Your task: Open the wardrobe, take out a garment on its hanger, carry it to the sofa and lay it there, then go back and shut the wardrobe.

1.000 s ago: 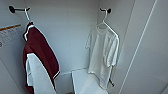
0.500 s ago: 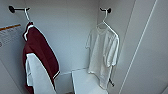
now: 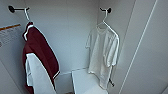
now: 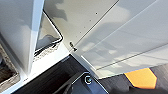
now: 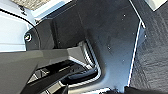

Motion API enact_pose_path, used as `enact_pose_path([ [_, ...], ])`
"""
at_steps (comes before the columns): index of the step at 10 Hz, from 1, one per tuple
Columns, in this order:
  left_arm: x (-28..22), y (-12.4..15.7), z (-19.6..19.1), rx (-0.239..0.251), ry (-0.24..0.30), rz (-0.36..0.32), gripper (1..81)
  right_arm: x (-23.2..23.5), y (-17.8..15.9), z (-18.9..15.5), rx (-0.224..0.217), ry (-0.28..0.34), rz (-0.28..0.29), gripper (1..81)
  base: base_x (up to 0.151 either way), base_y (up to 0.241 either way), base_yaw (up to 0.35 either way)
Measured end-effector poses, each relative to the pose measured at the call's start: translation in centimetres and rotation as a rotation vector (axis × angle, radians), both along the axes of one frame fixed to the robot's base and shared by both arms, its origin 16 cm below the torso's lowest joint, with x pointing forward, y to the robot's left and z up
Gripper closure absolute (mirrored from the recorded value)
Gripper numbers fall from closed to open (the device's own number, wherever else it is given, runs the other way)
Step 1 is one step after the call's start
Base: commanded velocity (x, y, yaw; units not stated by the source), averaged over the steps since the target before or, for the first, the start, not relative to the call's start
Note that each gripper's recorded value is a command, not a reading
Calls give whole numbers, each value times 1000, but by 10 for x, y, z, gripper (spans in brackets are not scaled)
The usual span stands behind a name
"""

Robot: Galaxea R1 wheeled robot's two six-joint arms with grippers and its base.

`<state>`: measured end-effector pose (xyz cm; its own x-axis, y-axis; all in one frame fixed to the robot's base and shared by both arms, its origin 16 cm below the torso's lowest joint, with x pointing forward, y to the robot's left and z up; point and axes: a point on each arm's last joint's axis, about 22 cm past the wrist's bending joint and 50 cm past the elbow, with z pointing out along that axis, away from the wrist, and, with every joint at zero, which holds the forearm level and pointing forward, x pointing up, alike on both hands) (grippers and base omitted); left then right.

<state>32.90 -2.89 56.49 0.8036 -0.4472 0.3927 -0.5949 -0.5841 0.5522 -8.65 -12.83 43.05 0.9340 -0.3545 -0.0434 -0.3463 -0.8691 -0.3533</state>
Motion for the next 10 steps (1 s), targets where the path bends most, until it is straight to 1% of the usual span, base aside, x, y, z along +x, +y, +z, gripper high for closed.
enact_pose_path([
  [1, -1, -5, 13, -25, 10, -22, 10, 0, 0, 0, -1, 1, 0, 10, 0, 0, 0],
  [2, 9, -13, 32, -57, 1, -32, 10, 0, 0, 0, -1, 1, 0, 10, 0, 0, 0],
  [4, 44, -38, 84, -138, -32, -47, 10, -1, 0, 0, -1, 3, 1, 10, 0, 0, 0],
  [6, 72, -61, 133, -202, -59, -64, 10, 3, -2, -1, -4, 1, 2, 10, 0, 0, 0],
  [7, 90, -71, 156, -225, -71, -62, 10, 5, -3, -1, -5, -1, 2, 10, 0, 0, 0],
  [9, 135, -92, 213, -266, -116, -60, 10, 9, -4, -1, -6, -5, 3, 10, 0, 0, 0],
  [10, 152, -100, 238, -280, -131, -59, 10, 11, -5, -1, -8, -7, 3, 10, 0, 0, 0],
])
